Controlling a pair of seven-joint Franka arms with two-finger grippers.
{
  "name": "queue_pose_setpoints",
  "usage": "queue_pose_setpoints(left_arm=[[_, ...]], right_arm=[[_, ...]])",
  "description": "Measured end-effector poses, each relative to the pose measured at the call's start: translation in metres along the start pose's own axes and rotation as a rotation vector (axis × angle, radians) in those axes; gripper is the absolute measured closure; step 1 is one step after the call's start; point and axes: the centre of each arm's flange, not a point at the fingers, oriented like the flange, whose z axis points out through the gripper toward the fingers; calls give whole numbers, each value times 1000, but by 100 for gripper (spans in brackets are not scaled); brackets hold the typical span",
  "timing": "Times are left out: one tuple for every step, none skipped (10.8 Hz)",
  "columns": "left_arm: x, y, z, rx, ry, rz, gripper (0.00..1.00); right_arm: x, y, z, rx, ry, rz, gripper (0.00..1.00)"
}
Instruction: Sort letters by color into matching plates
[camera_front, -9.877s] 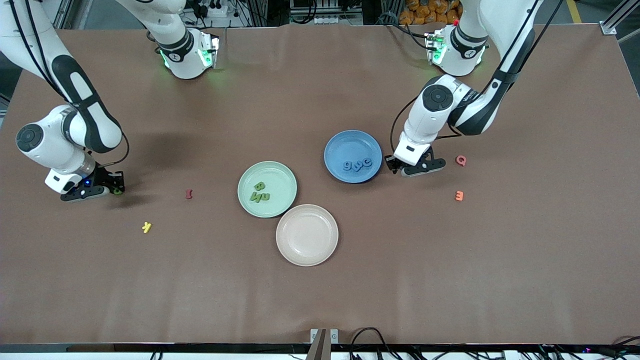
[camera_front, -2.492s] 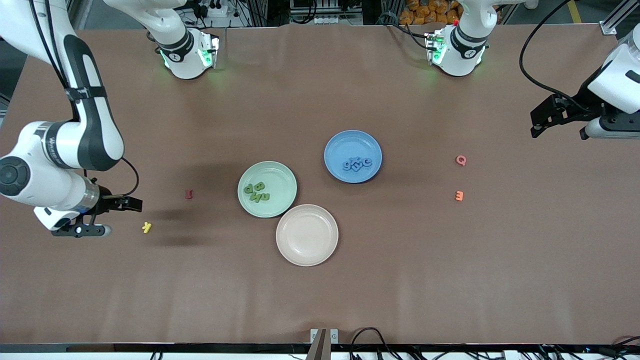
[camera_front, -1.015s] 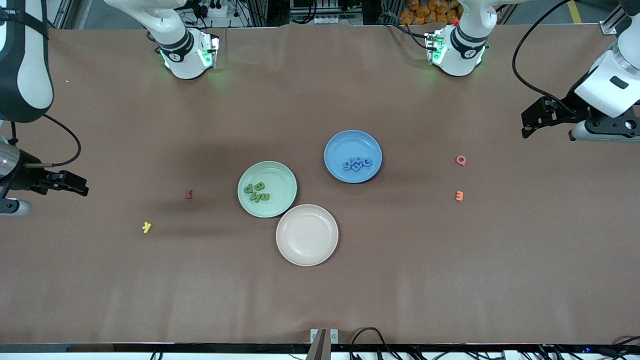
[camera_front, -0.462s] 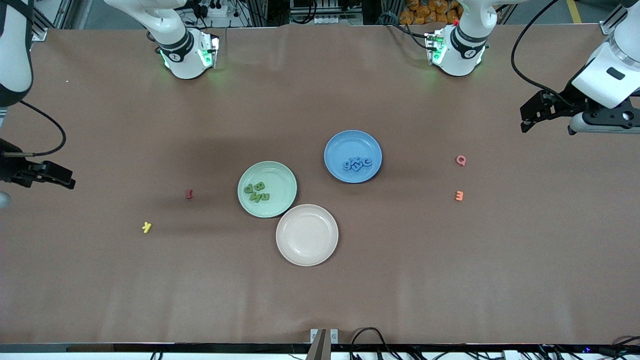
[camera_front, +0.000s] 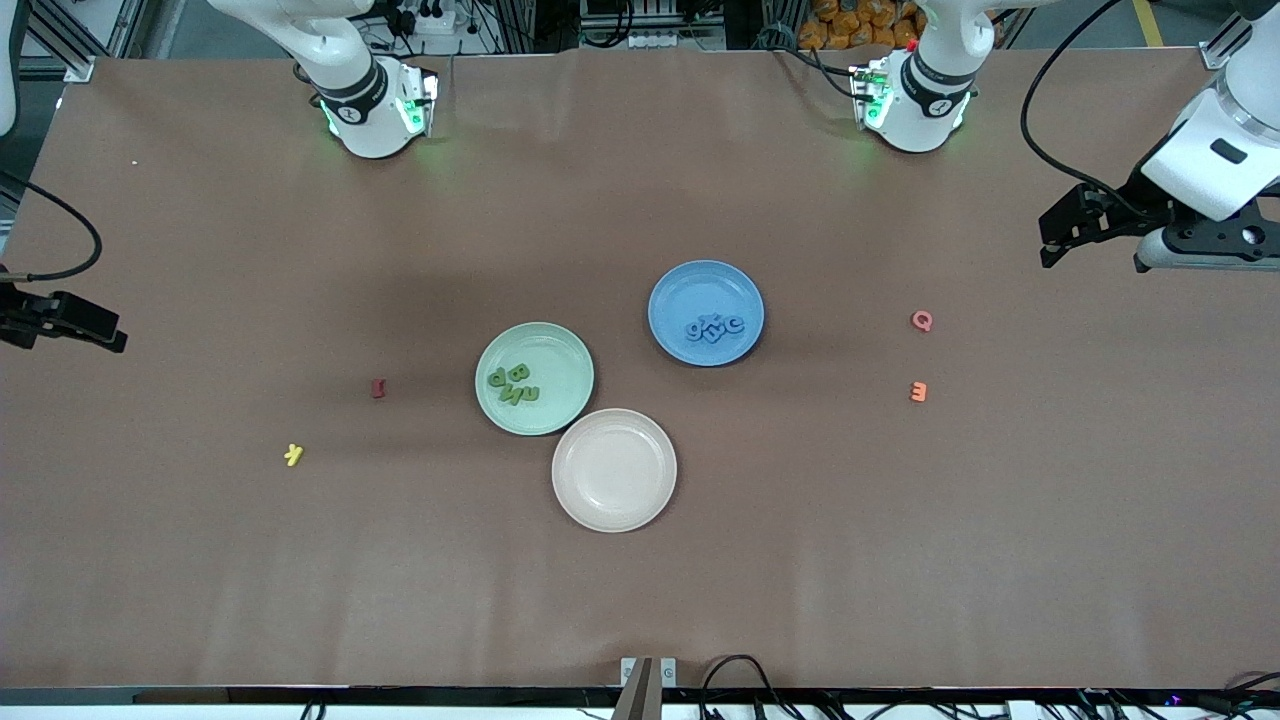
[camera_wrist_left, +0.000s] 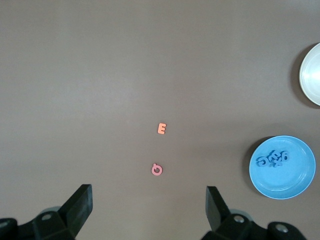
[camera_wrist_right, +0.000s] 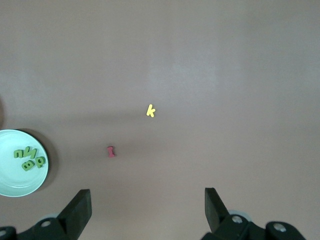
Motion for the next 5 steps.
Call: queue_pose_setpoints(left_arm=[[1, 0, 1, 0, -2, 0, 0], [1, 0, 2, 0, -3, 0, 0], [1, -1, 2, 0, -2, -1, 0], [1, -1, 3, 0, -4, -2, 0], [2, -3, 4, -1, -6, -5, 0]], right_arm=[[-3, 0, -5, 1, -7, 0, 0], [-7, 0, -12, 2, -14, 1, 0], [-13, 1, -21, 3, -22, 2, 0], [-18, 1, -28, 4, -32, 2, 0], [-22, 1, -33, 5, -43, 3, 0]])
